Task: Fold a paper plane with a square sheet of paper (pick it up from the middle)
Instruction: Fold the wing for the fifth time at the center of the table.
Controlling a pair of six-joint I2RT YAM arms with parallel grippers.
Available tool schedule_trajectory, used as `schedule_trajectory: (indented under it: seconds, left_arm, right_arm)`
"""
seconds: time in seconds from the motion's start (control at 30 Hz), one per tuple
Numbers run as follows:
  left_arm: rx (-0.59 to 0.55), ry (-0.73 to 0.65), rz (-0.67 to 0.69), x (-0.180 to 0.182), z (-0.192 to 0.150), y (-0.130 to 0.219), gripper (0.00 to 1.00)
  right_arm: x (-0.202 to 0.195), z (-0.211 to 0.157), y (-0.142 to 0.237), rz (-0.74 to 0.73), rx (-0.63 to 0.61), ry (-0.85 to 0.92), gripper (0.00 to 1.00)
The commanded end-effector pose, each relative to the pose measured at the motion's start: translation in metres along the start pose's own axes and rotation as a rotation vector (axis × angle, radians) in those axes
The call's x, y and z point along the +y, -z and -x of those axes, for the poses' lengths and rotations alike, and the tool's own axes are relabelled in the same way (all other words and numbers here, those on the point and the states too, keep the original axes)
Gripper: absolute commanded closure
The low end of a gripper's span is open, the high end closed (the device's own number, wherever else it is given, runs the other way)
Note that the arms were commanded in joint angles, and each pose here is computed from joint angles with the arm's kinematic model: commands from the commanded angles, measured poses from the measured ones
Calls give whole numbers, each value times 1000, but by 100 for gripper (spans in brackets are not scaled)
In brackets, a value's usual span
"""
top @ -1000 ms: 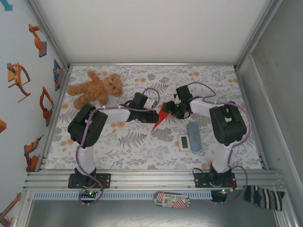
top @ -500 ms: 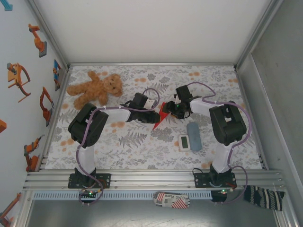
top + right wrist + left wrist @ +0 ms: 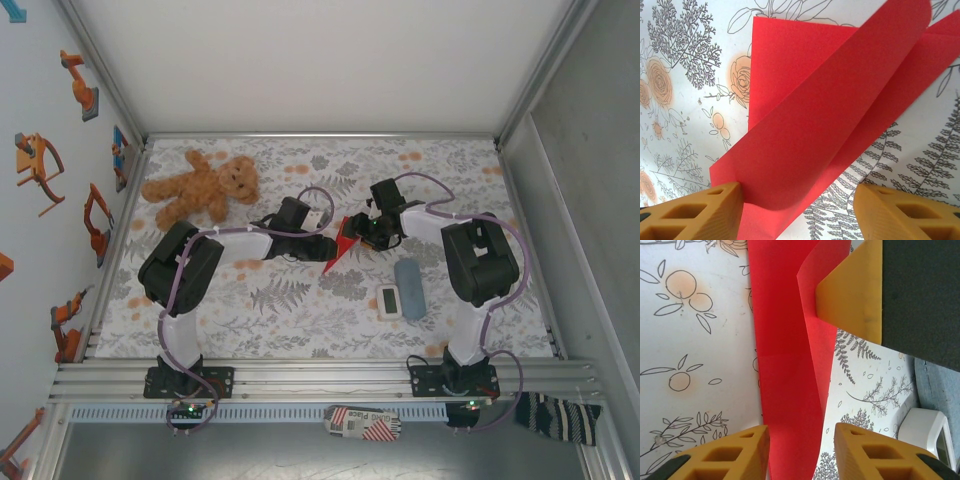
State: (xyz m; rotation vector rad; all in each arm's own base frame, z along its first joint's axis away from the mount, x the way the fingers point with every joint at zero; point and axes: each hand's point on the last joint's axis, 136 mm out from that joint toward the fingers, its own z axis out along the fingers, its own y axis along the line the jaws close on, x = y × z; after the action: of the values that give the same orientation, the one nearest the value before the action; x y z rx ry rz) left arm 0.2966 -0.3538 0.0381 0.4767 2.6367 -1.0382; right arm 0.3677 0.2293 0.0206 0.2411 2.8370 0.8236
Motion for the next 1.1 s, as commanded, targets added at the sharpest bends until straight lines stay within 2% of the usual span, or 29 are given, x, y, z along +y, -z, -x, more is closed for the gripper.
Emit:
schedule_trajectory:
  seconds: [0.0, 0.27, 0.7, 1.07]
  left_arm:
    - [-5, 12, -2, -4, 3, 3, 58]
    - [44, 43, 58, 8, -4, -8, 63]
    - [99, 77, 82, 20, -16, -19, 72]
    - [131, 102, 112, 28, -20, -22, 74]
  right_arm:
    - [-78, -35, -43, -248, 89, -40, 37]
    - [-83, -37, -46, -275, 103, -53, 37]
    - [-88, -41, -49, -291, 119, -60, 37]
    - [-96, -45, -50, -322, 125, -64, 39]
